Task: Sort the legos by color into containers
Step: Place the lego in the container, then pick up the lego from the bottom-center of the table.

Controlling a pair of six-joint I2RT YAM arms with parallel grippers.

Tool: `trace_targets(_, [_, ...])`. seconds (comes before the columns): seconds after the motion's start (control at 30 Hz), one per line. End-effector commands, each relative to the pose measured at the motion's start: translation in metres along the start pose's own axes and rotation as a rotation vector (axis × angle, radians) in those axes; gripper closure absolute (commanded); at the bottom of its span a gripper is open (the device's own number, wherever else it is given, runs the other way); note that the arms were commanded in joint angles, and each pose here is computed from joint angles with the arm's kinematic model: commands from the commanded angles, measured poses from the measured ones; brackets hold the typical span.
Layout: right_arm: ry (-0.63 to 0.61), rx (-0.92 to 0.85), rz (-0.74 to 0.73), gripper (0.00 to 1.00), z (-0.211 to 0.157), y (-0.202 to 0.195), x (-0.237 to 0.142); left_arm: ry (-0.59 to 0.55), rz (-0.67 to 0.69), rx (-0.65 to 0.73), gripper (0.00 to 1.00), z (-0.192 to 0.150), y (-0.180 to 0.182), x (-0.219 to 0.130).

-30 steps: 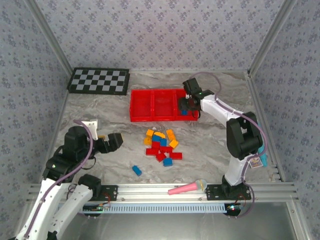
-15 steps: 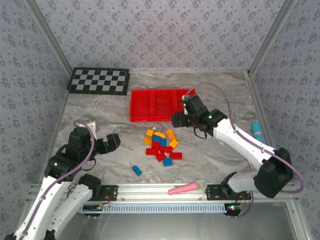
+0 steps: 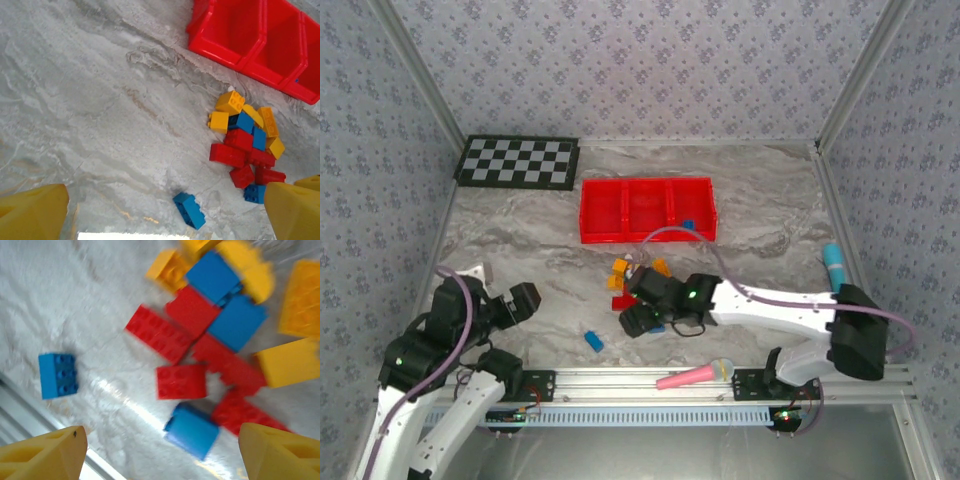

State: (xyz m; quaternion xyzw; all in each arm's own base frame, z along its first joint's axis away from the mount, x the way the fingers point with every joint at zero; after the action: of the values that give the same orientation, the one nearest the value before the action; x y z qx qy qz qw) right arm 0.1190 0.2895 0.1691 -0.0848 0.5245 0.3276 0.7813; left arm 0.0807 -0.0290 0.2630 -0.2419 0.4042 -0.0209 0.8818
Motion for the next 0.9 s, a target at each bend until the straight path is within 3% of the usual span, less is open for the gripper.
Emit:
trace_targets(0.0, [-0.003, -0.023, 0.003, 0.19, 0.003, 0.03, 0.017, 0.022, 0.044, -0.027, 0.0, -0.009, 0.011, -0.008])
trace_targets(0.33, [0.055, -0.235, -0.029, 0.2, -0.005, 0.118, 0.051, 0.074, 0.079, -0.002, 0.0, -0.024, 0.025, -0.025])
trace_targets(0.63, [0.098, -0.223, -0.033, 0.29, -0.004, 0.12, 0.081, 0.037, 0.063, 0.01, 0.0, -0.034, 0.037, -0.044])
trace_targets(0.87, [0.107, -0.269, -0.098, 0.3, 0.002, 0.115, 0.076, 0.059, 0.072, 0.013, 0.0, -0.038, 0.04, -0.04])
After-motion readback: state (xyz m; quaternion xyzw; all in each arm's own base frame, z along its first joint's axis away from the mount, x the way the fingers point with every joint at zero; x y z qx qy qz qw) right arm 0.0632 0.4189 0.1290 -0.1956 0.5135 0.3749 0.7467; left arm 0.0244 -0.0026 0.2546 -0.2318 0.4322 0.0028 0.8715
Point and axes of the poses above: each hand's point on the last joint's axis, 136 mm out from that joint toward the fingers, its own x axis out along the fingers, its own y axis along the line the jaws close on, z = x × y, the point moved 7 cm from there along -x, back along the fingers
